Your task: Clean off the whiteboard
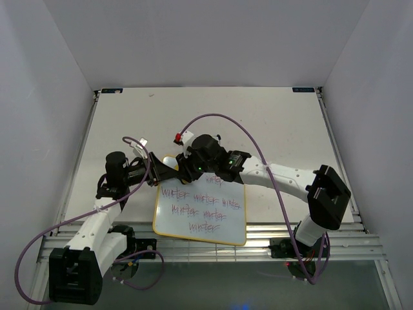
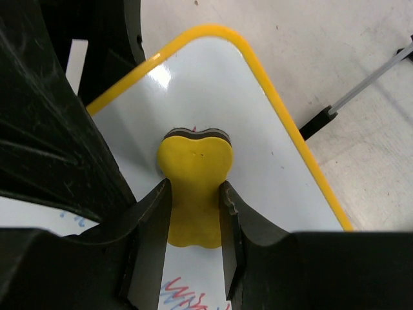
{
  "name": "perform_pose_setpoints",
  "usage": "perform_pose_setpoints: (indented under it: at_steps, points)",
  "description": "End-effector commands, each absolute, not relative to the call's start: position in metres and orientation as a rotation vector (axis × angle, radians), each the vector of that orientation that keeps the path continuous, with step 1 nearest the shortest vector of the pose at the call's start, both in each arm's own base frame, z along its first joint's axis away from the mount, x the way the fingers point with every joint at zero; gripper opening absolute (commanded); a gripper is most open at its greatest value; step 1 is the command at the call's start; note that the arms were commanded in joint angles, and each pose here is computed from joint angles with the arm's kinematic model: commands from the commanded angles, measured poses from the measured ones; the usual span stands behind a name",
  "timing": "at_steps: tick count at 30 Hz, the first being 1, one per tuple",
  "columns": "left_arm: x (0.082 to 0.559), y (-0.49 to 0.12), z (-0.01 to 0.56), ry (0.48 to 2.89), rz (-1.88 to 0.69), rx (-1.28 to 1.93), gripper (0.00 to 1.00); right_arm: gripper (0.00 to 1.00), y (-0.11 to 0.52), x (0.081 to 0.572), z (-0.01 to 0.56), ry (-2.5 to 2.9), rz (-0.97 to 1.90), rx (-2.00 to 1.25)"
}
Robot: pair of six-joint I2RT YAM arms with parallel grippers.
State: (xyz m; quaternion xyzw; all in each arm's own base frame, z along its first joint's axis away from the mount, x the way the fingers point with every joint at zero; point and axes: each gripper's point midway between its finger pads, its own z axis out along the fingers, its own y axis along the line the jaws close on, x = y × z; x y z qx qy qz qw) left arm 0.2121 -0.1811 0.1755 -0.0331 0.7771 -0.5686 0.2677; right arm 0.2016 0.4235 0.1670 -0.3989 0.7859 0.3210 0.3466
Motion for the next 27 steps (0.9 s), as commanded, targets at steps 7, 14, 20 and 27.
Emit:
perform_pose_setpoints:
  at_steps: [7,14,20,27]
  points:
    - [0.194,-0.191,0.203,2.009,-1.625,0.094,0.66,0.23,0.447,0.214,0.198,1.932,0.940,-0.869]
    - [0.195,-0.191,0.210,1.988,-1.615,0.108,0.66,0.23,0.458,0.210,0.190,1.974,0.954,-0.955]
    - [0.197,-0.190,0.207,1.992,-1.606,0.090,0.66,0.23,0.448,0.198,0.180,2.086,0.951,-0.980]
    - [0.198,-0.190,0.208,1.988,-1.601,0.090,0.66,0.23,0.431,0.190,0.157,2.174,0.877,-1.038]
